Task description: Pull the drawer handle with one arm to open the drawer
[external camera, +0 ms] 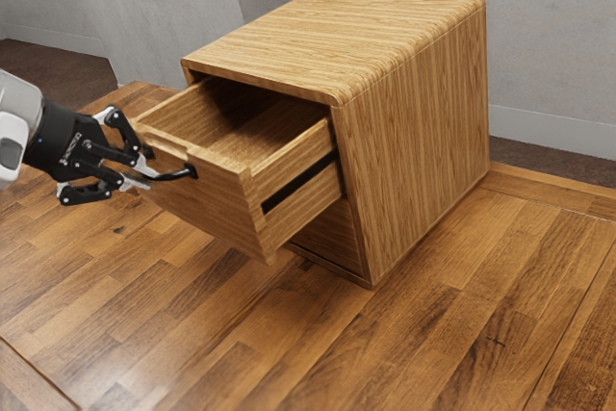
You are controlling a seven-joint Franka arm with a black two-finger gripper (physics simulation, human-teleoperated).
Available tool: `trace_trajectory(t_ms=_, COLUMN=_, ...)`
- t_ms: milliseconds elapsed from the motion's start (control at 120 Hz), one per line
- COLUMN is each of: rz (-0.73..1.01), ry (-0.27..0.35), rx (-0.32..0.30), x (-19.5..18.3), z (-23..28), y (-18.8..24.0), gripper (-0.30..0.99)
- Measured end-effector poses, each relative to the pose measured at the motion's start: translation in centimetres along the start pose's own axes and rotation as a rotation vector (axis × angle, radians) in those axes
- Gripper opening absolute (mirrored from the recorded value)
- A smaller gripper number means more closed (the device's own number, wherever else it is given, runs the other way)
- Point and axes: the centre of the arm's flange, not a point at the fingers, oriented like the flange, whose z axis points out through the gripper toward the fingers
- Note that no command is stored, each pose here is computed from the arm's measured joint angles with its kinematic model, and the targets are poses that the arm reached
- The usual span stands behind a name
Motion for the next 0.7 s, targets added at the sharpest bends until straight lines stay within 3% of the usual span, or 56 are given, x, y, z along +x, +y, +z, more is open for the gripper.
trace_trajectory(t_ms=350, rz=0.031, ry=-0.051, rx=-0.040, x=0.4, z=-0.4, y=0.5, gripper=0.03)
trace_trajectory(t_ms=700, rz=0.006, ry=-0.031, rx=-0.074, x=1.3, z=-1.9, y=2.6, gripper=0.06)
